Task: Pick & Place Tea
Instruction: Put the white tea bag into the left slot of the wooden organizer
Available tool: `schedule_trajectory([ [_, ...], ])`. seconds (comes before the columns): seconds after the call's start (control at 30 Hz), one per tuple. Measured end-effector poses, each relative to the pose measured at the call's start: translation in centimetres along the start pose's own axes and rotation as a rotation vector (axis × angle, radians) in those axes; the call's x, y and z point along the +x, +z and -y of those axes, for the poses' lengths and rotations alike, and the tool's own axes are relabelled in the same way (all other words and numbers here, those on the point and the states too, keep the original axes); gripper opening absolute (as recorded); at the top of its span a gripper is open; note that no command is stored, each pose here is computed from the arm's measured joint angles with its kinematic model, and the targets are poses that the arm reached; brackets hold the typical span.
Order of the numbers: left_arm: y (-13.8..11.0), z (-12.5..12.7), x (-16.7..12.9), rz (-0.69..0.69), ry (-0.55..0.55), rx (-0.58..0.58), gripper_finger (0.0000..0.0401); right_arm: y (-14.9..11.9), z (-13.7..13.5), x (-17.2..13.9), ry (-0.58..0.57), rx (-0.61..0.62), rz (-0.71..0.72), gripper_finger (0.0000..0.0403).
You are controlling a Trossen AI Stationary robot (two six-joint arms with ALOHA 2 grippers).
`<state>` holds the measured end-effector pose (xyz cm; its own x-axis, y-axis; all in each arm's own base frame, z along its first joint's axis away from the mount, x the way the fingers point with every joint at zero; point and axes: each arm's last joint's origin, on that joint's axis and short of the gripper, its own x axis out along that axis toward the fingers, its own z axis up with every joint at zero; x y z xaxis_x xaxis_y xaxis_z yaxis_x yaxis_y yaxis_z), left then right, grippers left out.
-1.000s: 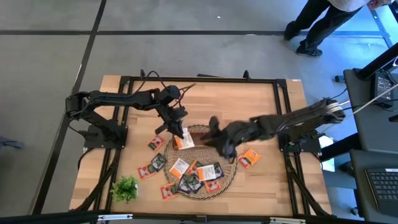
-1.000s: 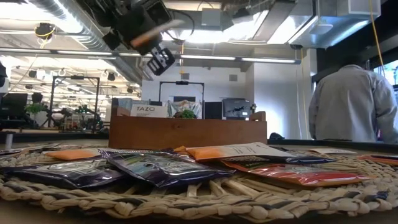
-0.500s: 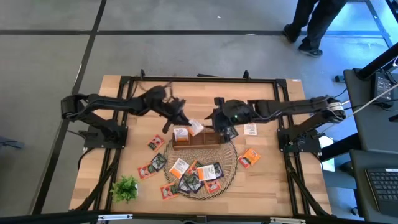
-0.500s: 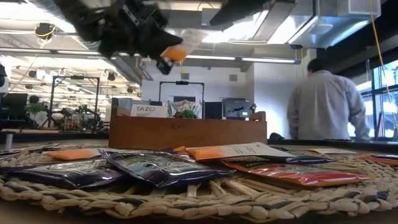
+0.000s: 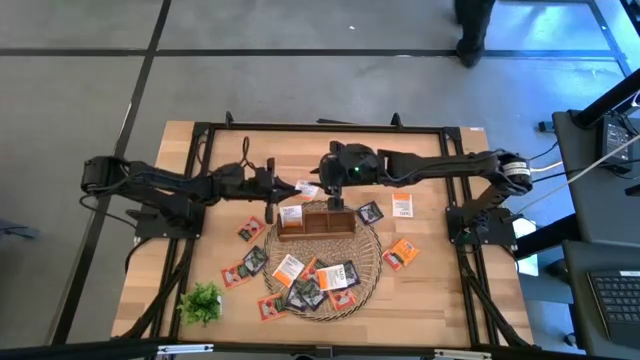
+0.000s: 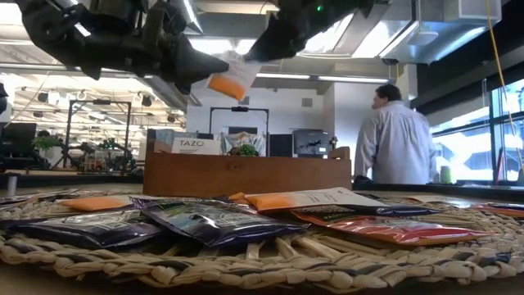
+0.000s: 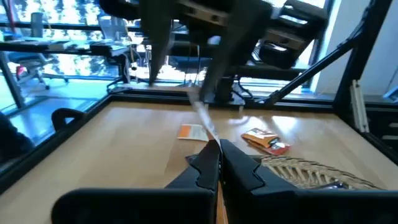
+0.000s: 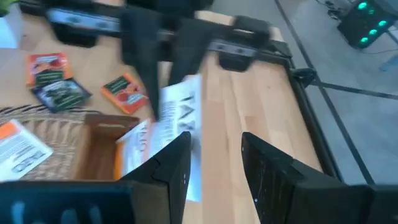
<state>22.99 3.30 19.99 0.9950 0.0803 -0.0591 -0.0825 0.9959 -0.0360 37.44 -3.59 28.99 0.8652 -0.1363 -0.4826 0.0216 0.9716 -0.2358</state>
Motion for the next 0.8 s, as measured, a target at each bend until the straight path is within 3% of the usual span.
schedule_trajectory([
  [0.33, -0.19, 0.86, 0.04, -0.017, 0.090, 0.075, 0.0003, -0.35, 0.71, 0.27, 0.126, 0.173, 0.011, 0.0145],
  [0.6, -0.17, 0.83, 0.03, -0.015, 0.094, 0.075, 0.0003, -0.59, 0.53, 0.23, 0.214, 0.191, -0.004, 0.0143],
  [0.8, -0.12, 0.90, 0.04, -0.009, 0.090, 0.075, 0.0003, -0.56, 0.44, 0.21, 0.241, 0.215, -0.002, 0.0106],
])
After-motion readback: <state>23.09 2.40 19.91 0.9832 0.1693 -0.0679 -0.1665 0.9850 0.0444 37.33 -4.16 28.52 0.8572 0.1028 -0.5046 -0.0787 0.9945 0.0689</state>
